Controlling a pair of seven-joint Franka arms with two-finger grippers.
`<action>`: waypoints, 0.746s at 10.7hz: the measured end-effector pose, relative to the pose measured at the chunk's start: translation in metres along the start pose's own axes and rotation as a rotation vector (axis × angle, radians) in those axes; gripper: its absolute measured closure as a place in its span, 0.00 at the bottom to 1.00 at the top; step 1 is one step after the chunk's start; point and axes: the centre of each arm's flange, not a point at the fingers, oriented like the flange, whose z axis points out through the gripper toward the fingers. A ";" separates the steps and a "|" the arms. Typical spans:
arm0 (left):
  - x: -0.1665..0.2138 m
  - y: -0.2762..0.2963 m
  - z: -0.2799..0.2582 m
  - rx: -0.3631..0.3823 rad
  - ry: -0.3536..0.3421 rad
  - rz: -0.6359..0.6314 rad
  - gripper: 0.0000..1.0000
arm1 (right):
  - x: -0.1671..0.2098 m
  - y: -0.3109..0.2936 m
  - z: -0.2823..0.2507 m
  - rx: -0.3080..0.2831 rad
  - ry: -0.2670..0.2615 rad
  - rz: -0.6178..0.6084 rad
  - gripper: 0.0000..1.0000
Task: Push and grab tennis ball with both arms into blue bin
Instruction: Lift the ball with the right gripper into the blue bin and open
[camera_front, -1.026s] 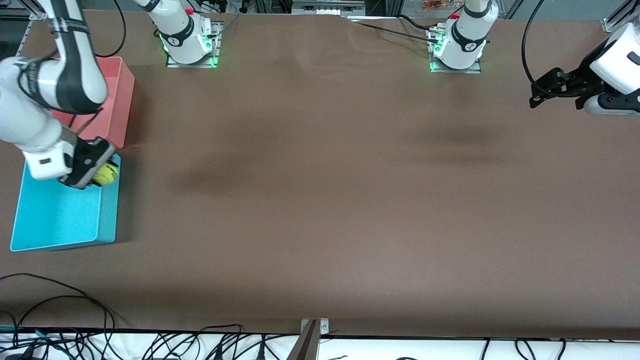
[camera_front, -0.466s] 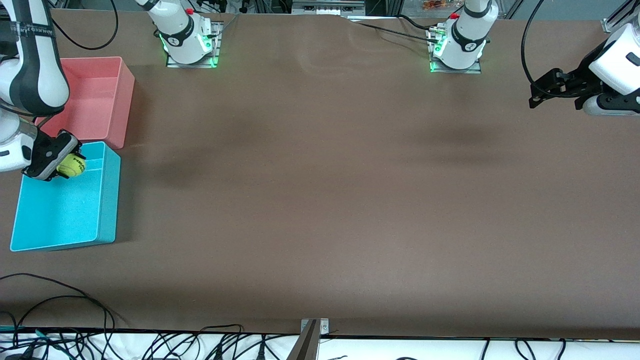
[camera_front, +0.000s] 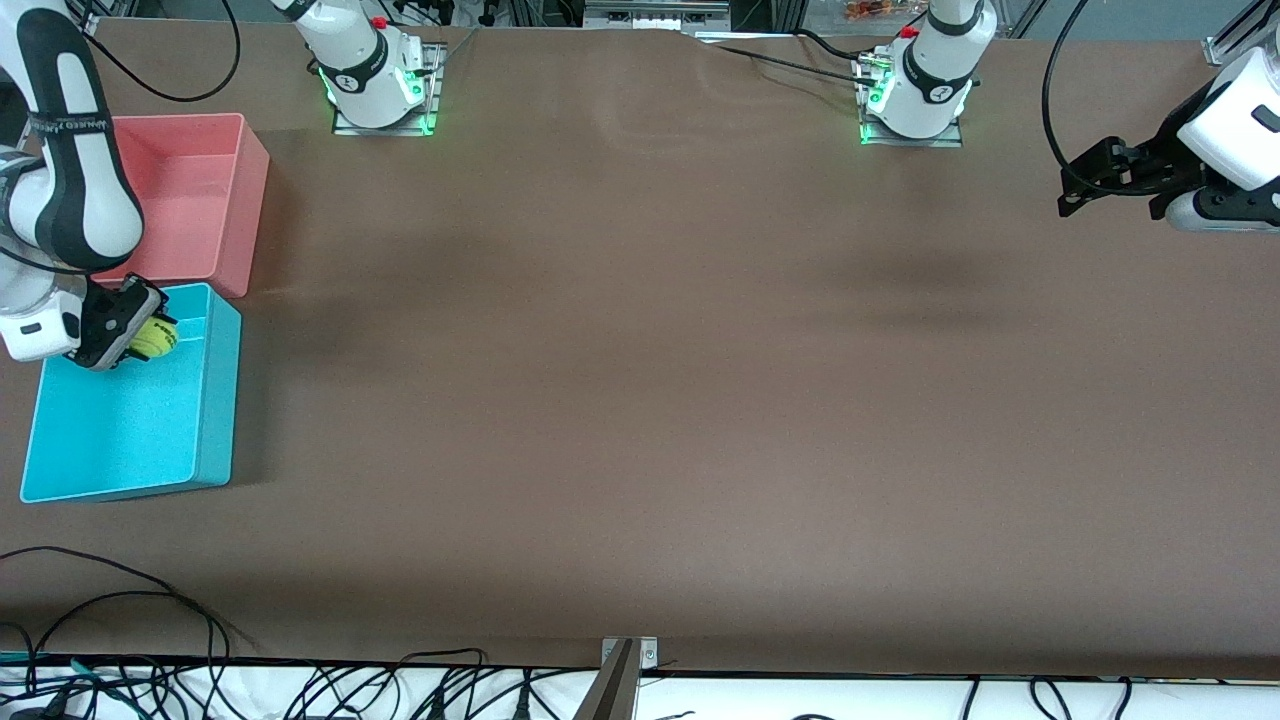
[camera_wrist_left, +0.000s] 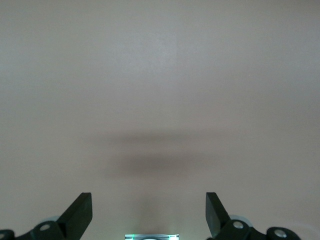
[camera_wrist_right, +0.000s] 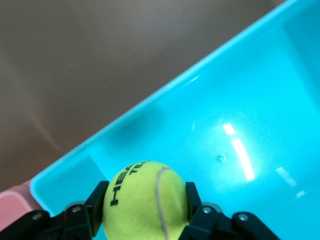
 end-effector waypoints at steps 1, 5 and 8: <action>0.000 0.000 0.000 0.000 0.000 0.000 0.00 | -0.006 0.001 0.012 0.017 -0.002 0.011 0.34; 0.000 0.000 0.000 0.000 0.000 0.000 0.00 | -0.014 0.003 0.040 0.032 0.013 -0.041 0.34; 0.000 0.001 0.000 0.000 0.000 0.002 0.00 | -0.025 0.003 0.069 0.056 0.023 -0.043 0.34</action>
